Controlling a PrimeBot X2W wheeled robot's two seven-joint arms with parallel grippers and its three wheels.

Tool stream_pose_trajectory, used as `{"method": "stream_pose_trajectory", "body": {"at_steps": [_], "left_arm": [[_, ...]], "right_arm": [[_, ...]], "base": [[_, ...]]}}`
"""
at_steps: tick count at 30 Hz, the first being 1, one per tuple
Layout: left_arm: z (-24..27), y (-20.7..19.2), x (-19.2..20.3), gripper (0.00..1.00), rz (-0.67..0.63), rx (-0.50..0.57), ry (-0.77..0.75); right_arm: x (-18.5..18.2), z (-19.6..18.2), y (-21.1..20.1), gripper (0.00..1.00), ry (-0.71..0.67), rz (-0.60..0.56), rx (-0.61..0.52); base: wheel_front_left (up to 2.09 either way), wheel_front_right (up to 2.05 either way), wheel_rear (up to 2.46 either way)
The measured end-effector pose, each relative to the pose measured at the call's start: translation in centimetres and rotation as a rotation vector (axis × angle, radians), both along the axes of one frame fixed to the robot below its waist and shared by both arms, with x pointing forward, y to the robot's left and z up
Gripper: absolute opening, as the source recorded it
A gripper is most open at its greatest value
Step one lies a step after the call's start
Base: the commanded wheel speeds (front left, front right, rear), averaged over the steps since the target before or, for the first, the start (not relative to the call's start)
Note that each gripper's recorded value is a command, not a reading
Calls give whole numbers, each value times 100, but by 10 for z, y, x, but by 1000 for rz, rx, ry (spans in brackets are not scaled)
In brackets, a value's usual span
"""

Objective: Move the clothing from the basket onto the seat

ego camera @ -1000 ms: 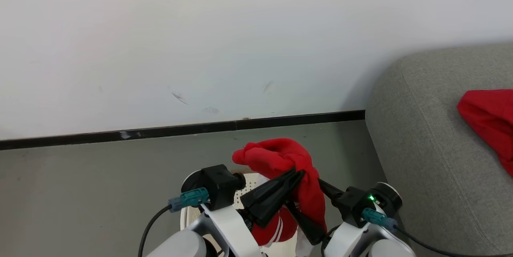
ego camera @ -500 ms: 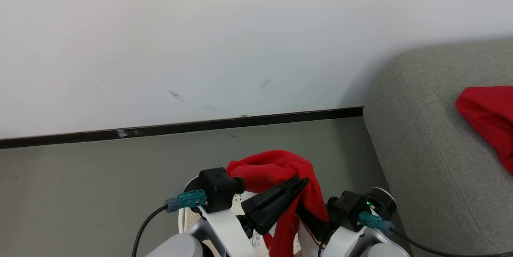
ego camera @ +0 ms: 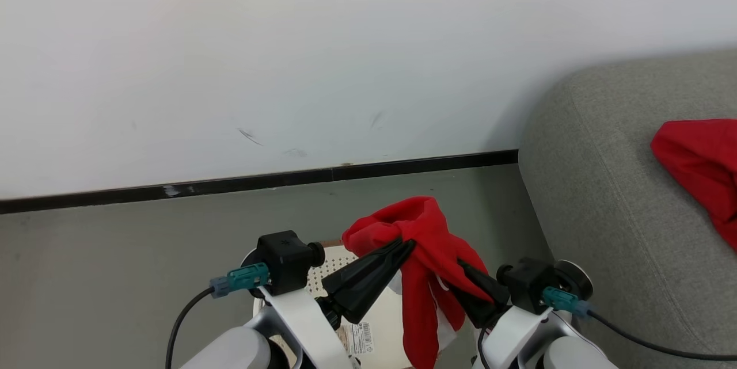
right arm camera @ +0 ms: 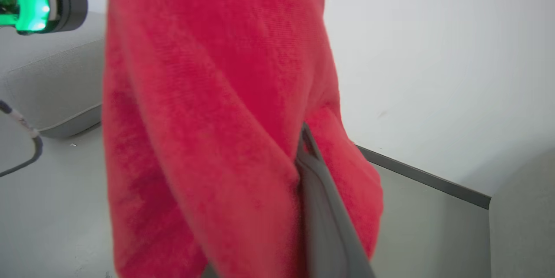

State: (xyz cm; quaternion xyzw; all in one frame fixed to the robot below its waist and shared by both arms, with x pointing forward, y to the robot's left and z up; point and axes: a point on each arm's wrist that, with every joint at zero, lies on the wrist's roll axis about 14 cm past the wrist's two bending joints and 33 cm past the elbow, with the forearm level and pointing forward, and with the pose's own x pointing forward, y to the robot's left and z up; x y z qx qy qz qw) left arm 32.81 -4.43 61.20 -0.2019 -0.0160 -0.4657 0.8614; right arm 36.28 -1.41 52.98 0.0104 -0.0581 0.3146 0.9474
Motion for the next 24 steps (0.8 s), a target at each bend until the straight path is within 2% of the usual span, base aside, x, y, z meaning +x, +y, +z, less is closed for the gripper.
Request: {"method": "stream_pose_trajectory", "body": {"at_steps": [1,2,24], "left_arm": [[0,1,1,95,6,-2,-2],[-1,2,2,100,8,1,-1],[-15,9,-1,100,47,-13,-8]], "right_arm": [[1,0,-2,0,0,-5,2],[1,1,-3,0,0,-10,2],[10,10,-39,0,-34,-104,-7]], "base": [[0,0,0],[0,0,0],[0,0,0]]}}
